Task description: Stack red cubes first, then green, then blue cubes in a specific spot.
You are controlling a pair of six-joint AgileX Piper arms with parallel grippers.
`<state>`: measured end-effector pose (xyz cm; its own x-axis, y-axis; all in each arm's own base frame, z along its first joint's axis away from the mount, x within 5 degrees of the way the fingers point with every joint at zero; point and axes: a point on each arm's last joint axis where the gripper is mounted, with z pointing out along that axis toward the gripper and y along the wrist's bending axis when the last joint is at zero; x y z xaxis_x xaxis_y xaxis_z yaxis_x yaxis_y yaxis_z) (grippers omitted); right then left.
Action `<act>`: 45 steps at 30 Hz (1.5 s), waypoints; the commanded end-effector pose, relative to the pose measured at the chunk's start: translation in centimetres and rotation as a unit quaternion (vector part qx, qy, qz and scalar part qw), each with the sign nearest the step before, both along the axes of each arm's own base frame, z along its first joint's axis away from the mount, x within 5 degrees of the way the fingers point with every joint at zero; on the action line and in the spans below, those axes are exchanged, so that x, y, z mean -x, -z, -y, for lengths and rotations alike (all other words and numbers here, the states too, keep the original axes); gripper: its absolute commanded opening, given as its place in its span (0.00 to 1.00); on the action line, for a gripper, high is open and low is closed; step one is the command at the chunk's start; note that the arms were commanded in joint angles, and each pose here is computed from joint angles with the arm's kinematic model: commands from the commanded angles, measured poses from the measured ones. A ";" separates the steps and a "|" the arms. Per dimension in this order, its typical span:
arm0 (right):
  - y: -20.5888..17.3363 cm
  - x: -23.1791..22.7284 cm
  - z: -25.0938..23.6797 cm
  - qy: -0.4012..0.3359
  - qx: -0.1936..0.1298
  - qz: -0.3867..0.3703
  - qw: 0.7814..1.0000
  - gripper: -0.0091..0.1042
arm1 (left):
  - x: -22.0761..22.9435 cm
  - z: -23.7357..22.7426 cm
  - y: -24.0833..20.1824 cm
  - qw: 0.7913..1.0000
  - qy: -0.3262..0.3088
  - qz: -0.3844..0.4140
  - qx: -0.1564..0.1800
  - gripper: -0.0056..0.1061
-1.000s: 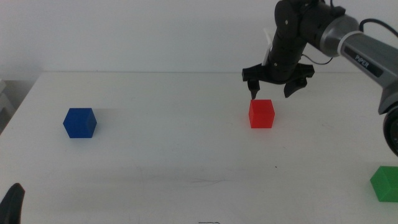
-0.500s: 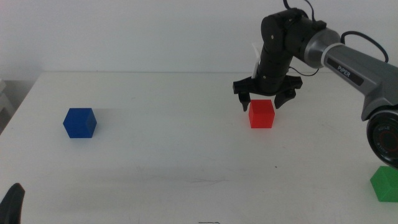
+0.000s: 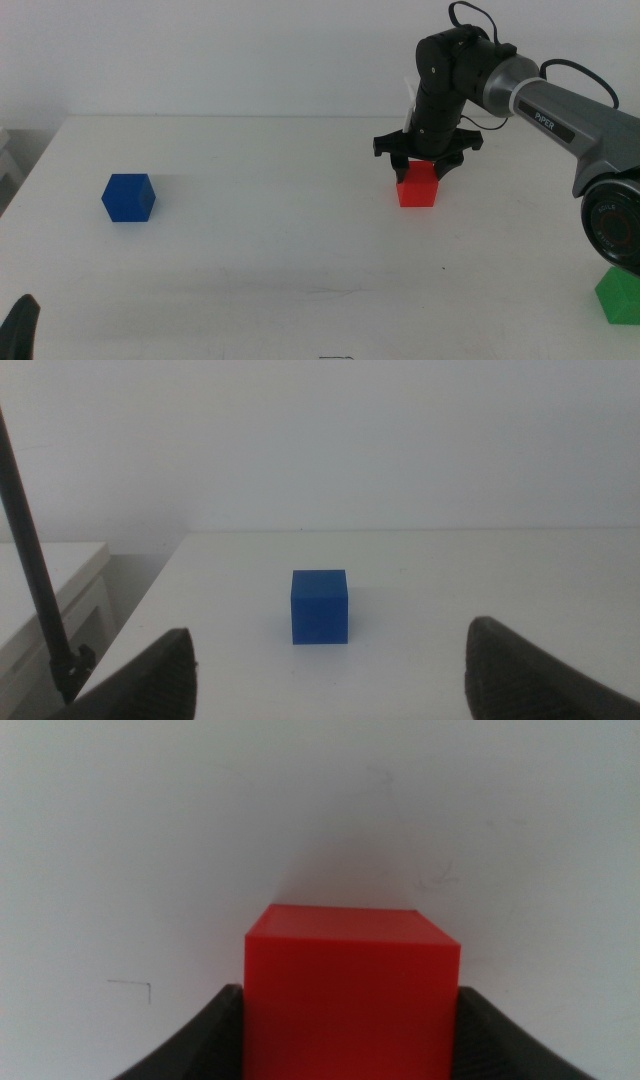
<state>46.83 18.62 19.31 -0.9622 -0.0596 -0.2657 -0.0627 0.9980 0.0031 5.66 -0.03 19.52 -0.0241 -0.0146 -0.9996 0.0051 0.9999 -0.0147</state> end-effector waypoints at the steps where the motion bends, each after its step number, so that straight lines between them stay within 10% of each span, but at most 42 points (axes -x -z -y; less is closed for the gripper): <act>1: -4.6 0.4 0.2 0.006 -0.015 0.047 0.999 0.08 | 0.2 0.0 -1.0 0.999 0.000 0.051 0.011 0.85; 15: -10.1 9.6 -4.5 0.003 -0.037 0.074 0.997 0.07 | 0.2 0.0 -1.0 0.999 0.000 0.051 0.011 0.85; 45: -4.0 13.9 -11.8 0.012 -0.040 0.035 0.999 0.07 | 0.2 0.0 -1.0 0.999 0.000 0.051 0.011 0.85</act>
<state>32.98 30.64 19.98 -0.9663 -0.0272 -0.2559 -0.0364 0.9989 0.0311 5.66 -0.03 19.52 -0.0241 -0.0146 -0.9996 0.0051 0.9999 -0.0147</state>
